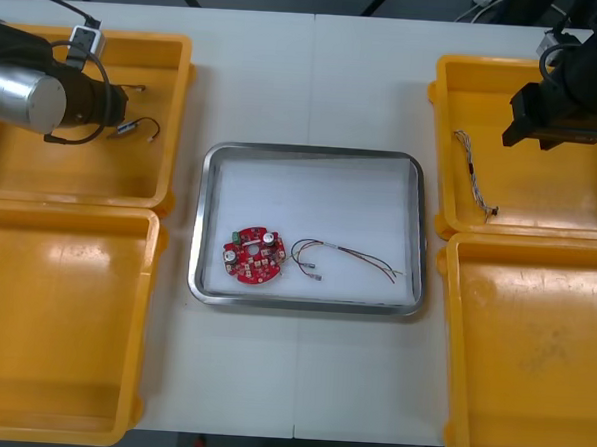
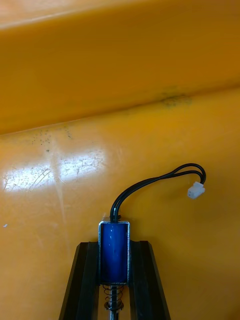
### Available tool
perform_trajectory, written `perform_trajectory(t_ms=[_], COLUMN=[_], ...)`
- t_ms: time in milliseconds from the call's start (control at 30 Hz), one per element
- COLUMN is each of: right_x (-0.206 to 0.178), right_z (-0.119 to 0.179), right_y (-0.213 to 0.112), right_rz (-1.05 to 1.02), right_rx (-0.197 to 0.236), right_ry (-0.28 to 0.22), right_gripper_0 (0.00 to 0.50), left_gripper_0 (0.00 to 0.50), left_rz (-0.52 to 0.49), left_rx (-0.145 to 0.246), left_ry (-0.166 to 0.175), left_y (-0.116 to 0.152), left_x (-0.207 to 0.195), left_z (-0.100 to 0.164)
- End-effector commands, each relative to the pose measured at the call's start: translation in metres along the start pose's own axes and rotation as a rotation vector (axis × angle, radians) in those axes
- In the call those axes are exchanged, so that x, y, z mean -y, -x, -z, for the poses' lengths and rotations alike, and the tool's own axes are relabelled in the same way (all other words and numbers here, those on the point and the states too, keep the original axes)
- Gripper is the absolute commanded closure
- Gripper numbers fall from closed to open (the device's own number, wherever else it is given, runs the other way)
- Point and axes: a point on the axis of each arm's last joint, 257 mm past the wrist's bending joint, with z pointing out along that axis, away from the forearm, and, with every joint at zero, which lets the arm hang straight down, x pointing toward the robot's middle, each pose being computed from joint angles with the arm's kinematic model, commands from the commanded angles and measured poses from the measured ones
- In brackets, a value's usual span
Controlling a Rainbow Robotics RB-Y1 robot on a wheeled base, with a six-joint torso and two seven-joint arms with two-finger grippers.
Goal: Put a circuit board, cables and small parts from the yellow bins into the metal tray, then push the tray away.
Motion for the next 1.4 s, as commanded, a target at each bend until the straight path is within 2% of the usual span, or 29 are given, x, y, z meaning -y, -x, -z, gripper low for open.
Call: perform_trajectory(t_ms=[33, 167, 267, 500, 667, 800, 933, 1067, 1167, 1400], right_x=[-0.004, -0.003, -0.002, -0.014, -0.018, -0.018, -0.017, -0.018, -0.019, -0.015], right_z=[0.003, -0.019, -0.032, -0.056, -0.071, -0.079, -0.087, -0.094, -0.098, -0.107], right_y=[0.029, 0.032, 0.031, 0.027, 0.022, 0.017, 0.013, 0.009, 0.007, 0.001], right_rz=[0.032, 0.055, 0.069, 0.086, 0.100, 0.104, 0.101, 0.101, 0.102, 0.105], right_rx=[0.054, 0.057, 0.052, 0.042, 0.031, 0.024, 0.024, 0.027, 0.025, 0.024], right_ry=[-0.023, -0.011, -0.003, -0.007, -0.022, -0.031, -0.030, -0.022, -0.022, -0.034], right_gripper_0=[0.000, 0.000, 0.000, 0.000, 0.000, 0.000, 0.000, 0.000, 0.000, 0.000], left_gripper_0=[0.500, 0.500, 0.500, 0.500, 0.500, 0.500, 0.500, 0.500, 0.500, 0.500], left_rz=[-0.131, -0.122, -0.120, -0.106, -0.079, -0.026, 0.012, 0.063, 0.092, 0.140], left_rx=[-0.024, -0.061, -0.088, -0.118, -0.156, -0.198, -0.227, -0.270, -0.287, -0.304], left_ry=[-0.026, -0.048, -0.052, -0.063, -0.087, -0.095, -0.081, -0.048, -0.018, 0.020], left_y=[0.022, 0.040, 0.052, 0.084, 0.095, 0.094, 0.094, 0.087, 0.083, 0.076], left_x=[0.010, 0.009, 0.003, -0.006, -0.004, 0.001, 0.009, 0.025, 0.035, 0.055], left_z=[0.013, 0.039, 0.060, 0.110, 0.144, 0.167, 0.185, 0.207, 0.220, 0.242])
